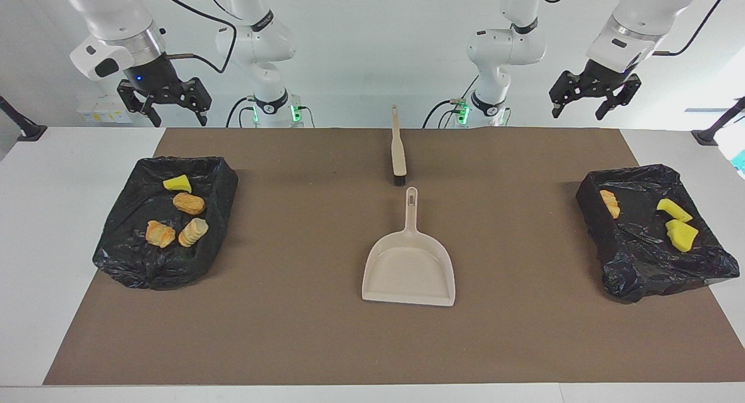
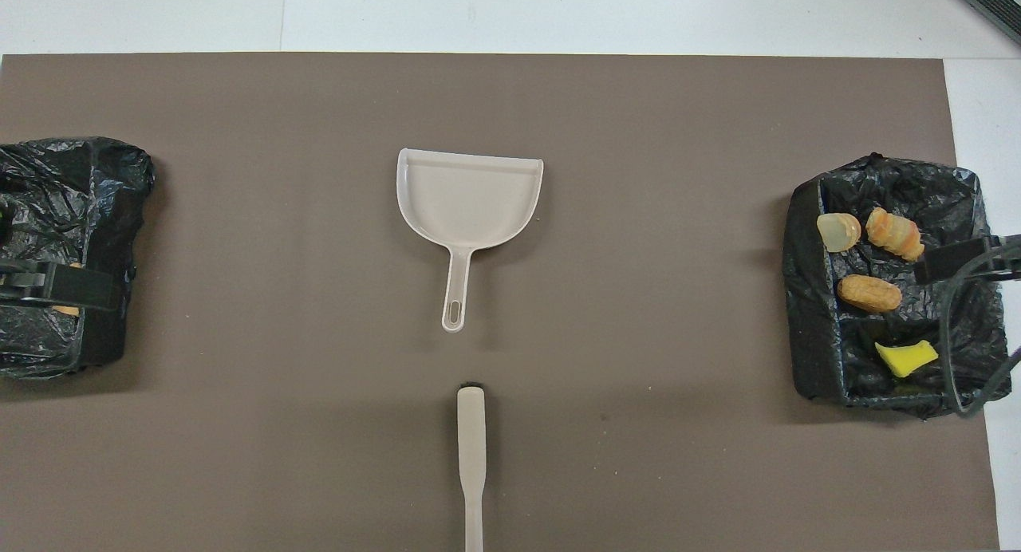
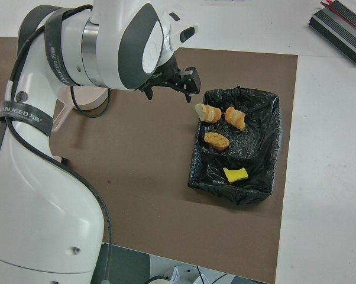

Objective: Sweep and dump trash in bin

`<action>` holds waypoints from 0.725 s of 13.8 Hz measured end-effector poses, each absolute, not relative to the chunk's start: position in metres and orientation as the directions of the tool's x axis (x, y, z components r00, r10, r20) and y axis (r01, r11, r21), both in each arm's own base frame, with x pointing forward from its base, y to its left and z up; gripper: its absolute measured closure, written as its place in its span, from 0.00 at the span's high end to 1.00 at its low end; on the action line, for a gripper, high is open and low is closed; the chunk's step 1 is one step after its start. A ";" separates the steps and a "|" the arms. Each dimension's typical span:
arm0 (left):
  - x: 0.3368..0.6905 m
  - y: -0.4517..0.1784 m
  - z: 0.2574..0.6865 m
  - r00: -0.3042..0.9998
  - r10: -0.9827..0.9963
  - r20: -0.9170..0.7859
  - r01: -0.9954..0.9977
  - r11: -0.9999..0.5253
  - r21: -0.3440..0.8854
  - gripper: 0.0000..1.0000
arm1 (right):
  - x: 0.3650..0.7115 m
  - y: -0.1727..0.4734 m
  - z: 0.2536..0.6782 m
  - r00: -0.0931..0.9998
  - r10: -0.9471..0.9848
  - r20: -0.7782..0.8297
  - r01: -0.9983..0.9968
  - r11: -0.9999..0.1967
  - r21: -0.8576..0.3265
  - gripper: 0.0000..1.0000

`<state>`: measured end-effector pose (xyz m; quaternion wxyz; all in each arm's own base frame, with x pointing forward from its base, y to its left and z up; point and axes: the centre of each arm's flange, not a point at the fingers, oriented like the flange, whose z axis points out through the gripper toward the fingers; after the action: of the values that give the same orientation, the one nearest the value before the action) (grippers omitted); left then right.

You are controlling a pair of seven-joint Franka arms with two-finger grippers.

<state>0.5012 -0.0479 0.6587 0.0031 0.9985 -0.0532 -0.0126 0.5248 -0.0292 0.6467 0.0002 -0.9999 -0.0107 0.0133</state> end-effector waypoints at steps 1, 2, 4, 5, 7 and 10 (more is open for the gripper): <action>0.505 -0.046 0.661 0.995 -0.103 -0.020 -0.103 -0.995 0.007 1.00 | 0.525 -0.029 0.647 0.999 0.021 -0.027 0.021 -1.000 -0.001 1.00; 0.510 -0.046 0.663 0.995 -0.101 -0.014 -0.101 -0.995 0.006 1.00 | 0.525 -0.029 0.647 0.999 0.021 -0.027 0.021 -1.000 -0.001 1.00; 0.517 -0.043 0.665 0.995 -0.096 -0.006 -0.096 -0.995 0.005 1.00 | 0.525 -0.029 0.647 0.999 0.021 -0.027 0.021 -1.000 -0.001 1.00; 0.520 -0.041 0.666 0.996 -0.092 -0.004 -0.092 -0.996 0.005 1.00 | 0.525 -0.029 0.647 0.999 0.021 -0.027 0.021 -1.000 -0.001 1.00; 0.524 -0.038 0.665 0.996 -0.085 -0.003 -0.085 -0.996 0.005 1.00 | 0.525 -0.029 0.647 0.999 0.021 -0.027 0.021 -1.000 -0.001 1.00; 0.526 -0.036 0.665 0.997 -0.082 -0.003 -0.082 -0.997 0.005 1.00 | 0.525 -0.029 0.647 0.999 0.021 -0.027 0.021 -1.000 -0.001 1.00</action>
<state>0.5261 -0.0365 0.6650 0.0026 0.9992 -0.0409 -0.0017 0.5248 -0.0292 0.6467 0.0002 -0.9999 -0.0107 0.0133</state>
